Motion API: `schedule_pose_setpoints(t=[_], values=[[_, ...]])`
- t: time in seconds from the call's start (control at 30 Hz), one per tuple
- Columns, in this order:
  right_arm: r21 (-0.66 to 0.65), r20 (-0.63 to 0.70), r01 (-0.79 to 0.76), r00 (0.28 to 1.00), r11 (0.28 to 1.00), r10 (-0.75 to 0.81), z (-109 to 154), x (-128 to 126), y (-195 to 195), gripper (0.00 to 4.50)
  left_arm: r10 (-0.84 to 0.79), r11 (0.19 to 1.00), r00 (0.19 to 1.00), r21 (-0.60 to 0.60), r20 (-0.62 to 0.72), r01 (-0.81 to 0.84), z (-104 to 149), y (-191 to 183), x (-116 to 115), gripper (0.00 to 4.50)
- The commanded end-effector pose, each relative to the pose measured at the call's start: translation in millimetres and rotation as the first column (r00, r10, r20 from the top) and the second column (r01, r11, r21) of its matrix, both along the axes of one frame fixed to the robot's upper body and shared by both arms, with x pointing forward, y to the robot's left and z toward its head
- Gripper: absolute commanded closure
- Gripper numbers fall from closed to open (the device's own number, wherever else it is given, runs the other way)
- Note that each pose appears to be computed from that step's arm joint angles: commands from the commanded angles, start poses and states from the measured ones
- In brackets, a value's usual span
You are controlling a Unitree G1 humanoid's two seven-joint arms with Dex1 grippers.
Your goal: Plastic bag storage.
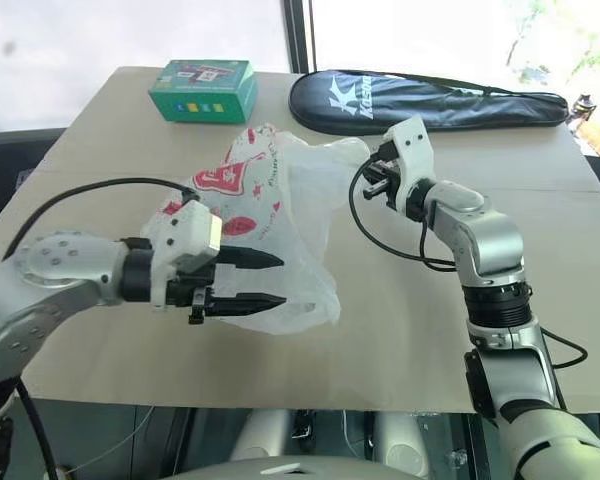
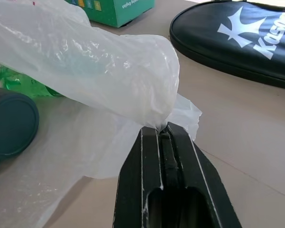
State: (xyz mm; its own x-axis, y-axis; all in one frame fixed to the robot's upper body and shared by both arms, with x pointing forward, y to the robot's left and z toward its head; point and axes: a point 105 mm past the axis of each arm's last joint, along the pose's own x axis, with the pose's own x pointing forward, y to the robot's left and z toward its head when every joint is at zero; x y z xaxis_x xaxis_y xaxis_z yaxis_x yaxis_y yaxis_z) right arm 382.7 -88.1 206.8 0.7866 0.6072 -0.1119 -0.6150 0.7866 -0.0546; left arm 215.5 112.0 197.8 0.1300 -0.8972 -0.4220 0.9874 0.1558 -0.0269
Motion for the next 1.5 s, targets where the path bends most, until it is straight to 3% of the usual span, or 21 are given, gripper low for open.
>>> schedule_pose_setpoints(t=[0.03,0.17,0.43,0.6,0.87,1.03,1.23,1.37,1.5], values=[[0.005,0.052,-0.002,0.999,1.0,0.002,13.7,-2.4,0.2,4.5,-0.035,0.997,0.975,-0.072,-0.219,0.02,4.1,1.7,-14.8,1.81],[0.004,0.052,-0.006,0.999,1.0,0.006,13.7,-2.4,2.8,4.5,-0.013,0.995,0.947,-0.099,-0.321,-0.02,2.0,-1.2,-14.9,1.81],[0.005,0.033,-0.014,0.999,1.0,0.013,10.0,-0.6,4.9,4.5,0.13,0.989,0.97,0.09,-0.204,-0.114,-43.8,-23.7,20.2,1.81],[0.003,0.027,-0.014,1.0,1.0,0.014,9.5,-0.3,5.6,4.5,0.083,0.989,0.982,0.137,-0.169,-0.06,-58.7,-45.3,27.9,1.81],[-0.004,0.026,-0.015,1.0,1.0,0.015,9.9,2.4,7.3,4.5,0.012,0.993,0.915,0.11,-0.404,0.036,-58.7,-50.6,16.7,1.81],[-0.003,0.027,-0.016,1.0,1.0,0.016,9.6,3.6,10.3,4.5,0.031,0.993,0.879,0.118,-0.475,0.029,-59.6,-43.7,12.8,1.81],[0.0,0.02,-0.029,0.999,1.0,0.029,7.7,4.4,15.0,4.5,0.031,0.997,0.837,0.07,-0.546,0.009,-35.7,-20.8,10.6,1.81],[0.004,0.016,-0.038,0.999,0.999,0.038,6.7,5.2,18.2,4.5,0.014,0.992,0.818,0.11,-0.575,0.06,-44.2,-13.4,-5.2,1.81],[0.004,0.013,-0.045,0.999,0.999,0.045,6.0,5.3,20.3,4.5,0.014,0.992,0.806,0.11,-0.592,0.064,-53.7,-18.3,-6.9,1.81]])
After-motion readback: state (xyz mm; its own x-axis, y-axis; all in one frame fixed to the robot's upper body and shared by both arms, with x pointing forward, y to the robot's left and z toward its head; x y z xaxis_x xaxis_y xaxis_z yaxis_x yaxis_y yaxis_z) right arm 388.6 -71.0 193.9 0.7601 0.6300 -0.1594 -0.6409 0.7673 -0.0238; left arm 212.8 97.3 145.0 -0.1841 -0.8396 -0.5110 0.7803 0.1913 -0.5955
